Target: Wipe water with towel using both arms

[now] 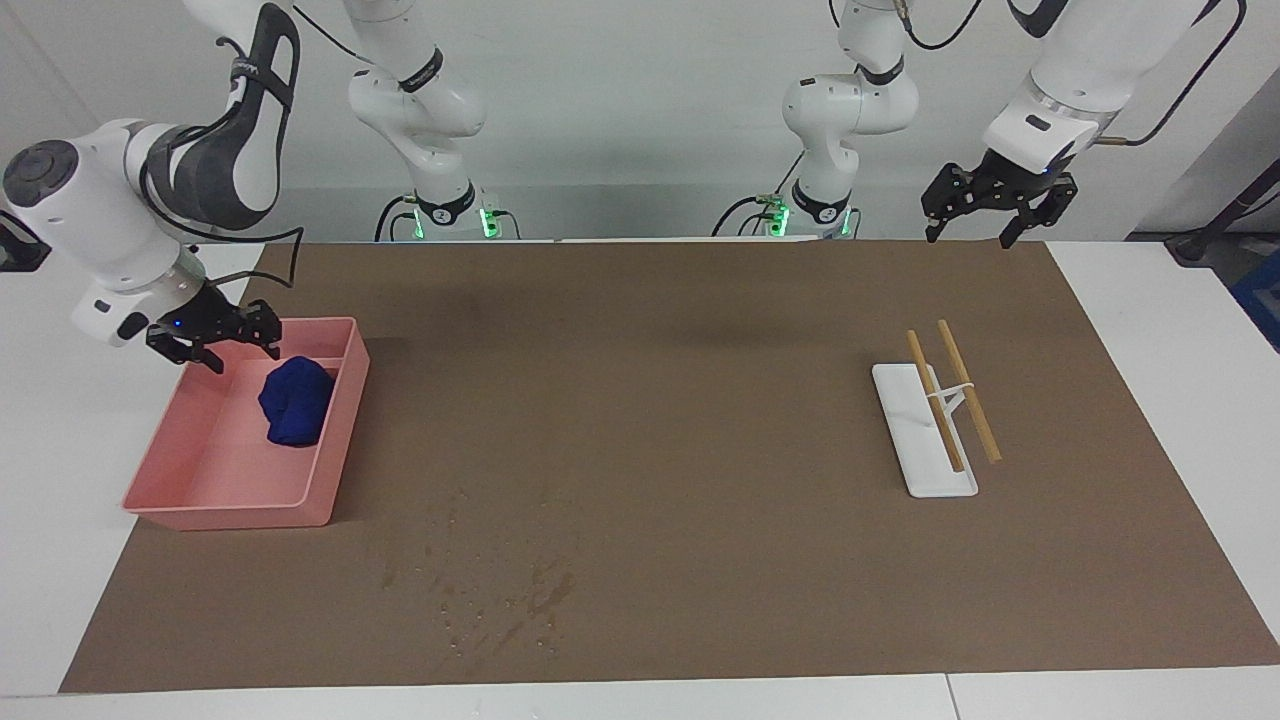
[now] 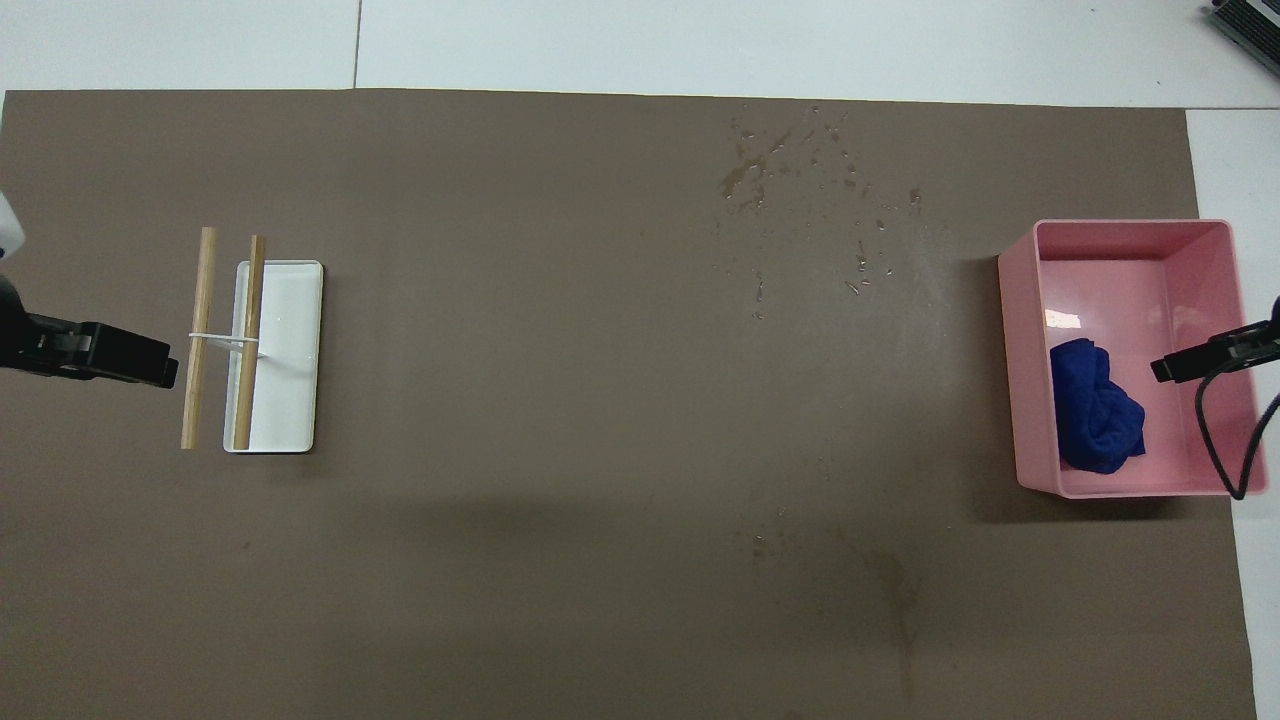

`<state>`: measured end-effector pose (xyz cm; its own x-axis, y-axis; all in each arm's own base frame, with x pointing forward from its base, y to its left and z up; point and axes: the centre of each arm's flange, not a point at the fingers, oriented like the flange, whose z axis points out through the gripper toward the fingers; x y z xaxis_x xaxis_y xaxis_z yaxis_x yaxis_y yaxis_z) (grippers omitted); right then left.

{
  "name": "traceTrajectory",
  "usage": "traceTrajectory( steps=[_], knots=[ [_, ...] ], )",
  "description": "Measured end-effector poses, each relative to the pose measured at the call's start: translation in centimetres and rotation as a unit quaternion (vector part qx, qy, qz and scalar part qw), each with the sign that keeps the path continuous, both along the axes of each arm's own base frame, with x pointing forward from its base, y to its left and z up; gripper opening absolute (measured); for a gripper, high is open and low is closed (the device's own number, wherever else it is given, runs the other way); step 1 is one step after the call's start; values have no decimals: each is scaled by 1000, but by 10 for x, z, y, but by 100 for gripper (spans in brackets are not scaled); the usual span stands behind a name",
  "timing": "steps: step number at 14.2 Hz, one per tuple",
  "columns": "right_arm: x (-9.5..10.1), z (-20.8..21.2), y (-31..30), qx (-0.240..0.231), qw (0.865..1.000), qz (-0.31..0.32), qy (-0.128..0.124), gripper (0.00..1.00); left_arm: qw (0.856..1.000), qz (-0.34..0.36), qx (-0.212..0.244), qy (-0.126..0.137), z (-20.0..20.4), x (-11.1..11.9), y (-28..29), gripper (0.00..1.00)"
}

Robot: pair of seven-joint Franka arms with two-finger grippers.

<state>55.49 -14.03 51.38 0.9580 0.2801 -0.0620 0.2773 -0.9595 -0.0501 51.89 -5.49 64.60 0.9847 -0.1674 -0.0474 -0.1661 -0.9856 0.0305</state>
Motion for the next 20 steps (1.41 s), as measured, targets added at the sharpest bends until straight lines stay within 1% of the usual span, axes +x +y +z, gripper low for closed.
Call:
traceTrajectory(
  steps=[2,4,6,8,9,11,14,15,16,17,18,20],
  knots=[
    [-10,53,28,-1,1000,16,-10,100,1000,0,0,0,0,0,0,100],
    [-27,92,52,-3,999,26,-24,100,1000,0,0,0,0,0,0,100],
    [-46,121,66,-5,999,25,-35,100,1000,0,0,0,0,0,0,100],
    [-64,139,82,-6,999,23,-28,100,1000,0,0,0,0,0,0,100],
    [-68,144,91,-8,999,14,-28,100,1000,0,0,0,0,0,0,100],
    [-68,146,113,-13,1000,-1,-28,100,1000,0,0,0,0,0,0,100],
    [-71,143,125,-14,1000,-4,-13,100,1000,0,0,0,0,0,0,100],
    [-71,143,123,-14,1000,-5,-14,100,1000,0,0,0,0,0,0,100],
    [-70,144,123,-14,1000,-5,-19,100,1000,0,0,0,0,0,0,100],
    [-67,146,124,-15,999,-4,-30,100,1000,0,0,0,0,0,0,100],
    [-65,148,132,-15,999,4,-40,100,1000,0,0,0,0,0,0,100],
    [-57,151,156,-22,998,26,-52,100,1000,0,0,0,0,0,0,100]
  ],
)
